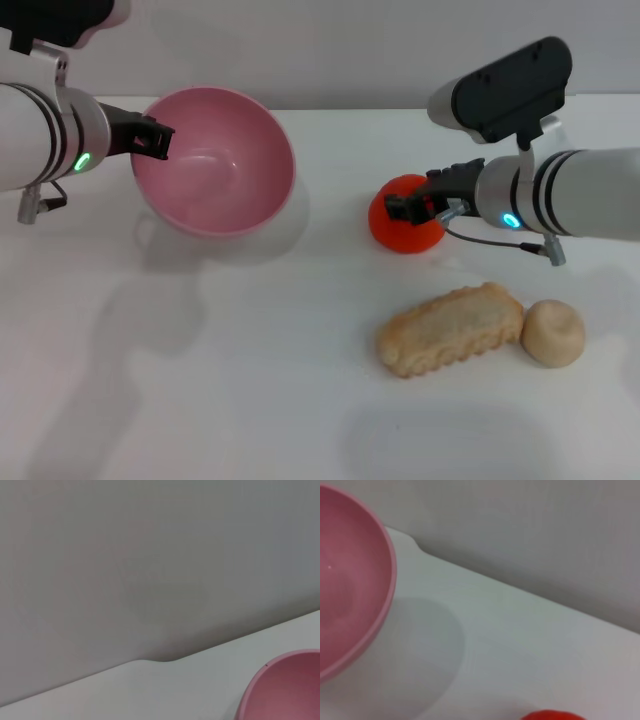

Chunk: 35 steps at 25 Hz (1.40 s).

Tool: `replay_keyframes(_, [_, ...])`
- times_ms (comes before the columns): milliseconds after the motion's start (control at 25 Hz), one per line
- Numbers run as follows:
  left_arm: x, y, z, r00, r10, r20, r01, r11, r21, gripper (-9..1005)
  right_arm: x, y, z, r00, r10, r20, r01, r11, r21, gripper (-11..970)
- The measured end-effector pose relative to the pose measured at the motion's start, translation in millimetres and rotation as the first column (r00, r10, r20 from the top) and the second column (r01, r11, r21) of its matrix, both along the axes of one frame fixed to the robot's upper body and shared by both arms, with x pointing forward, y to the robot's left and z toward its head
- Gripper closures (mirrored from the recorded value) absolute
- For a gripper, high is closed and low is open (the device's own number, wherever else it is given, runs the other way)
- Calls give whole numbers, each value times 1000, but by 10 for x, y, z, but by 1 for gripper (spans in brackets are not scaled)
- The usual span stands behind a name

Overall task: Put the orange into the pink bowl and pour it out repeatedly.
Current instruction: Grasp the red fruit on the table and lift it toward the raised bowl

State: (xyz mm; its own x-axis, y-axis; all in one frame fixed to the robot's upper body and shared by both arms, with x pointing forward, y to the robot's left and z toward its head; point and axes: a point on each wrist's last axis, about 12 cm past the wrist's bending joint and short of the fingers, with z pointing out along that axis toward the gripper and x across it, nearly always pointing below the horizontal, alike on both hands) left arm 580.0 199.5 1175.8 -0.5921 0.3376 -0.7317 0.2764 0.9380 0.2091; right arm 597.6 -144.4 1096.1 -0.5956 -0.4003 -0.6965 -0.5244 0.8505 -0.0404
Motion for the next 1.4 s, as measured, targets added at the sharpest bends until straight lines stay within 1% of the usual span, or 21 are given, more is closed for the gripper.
replay_keyframes(160, [-1, -3, -1, 1000, -1, 0, 1, 1000, 0, 950, 10, 31, -78, 1000, 0, -12, 0, 1000, 13, 301])
replay_keyframes(360, [-4, -9, -4, 1000, -4, -1, 4, 1000, 2, 950, 34, 52, -114, 1000, -3, -31, 3, 1000, 14, 300])
replay_keyframes(600, [-5, 4, -5, 1000, -4, -2, 4, 1000, 7, 950, 7, 43, -80, 1000, -2, -23, 3, 1000, 22, 368])
replay_keyframes(1240, [8, 14, 6, 1000, -5, 6, 5, 1000, 8, 950, 22, 47, -61, 1000, -4, -20, 4, 1000, 22, 734])
replay_keyframes(1320, [8, 13, 6, 1000, -5, 6, 5, 1000, 8, 951, 20, 57, -35, 1000, -1, -13, 2, 1000, 29, 787])
replay_keyframes(1400, [7, 15, -6, 1000, -5, 2, 5, 1000, 10, 951, 14, 72, 19, 1000, 5, -1, -5, 999, 39, 801])
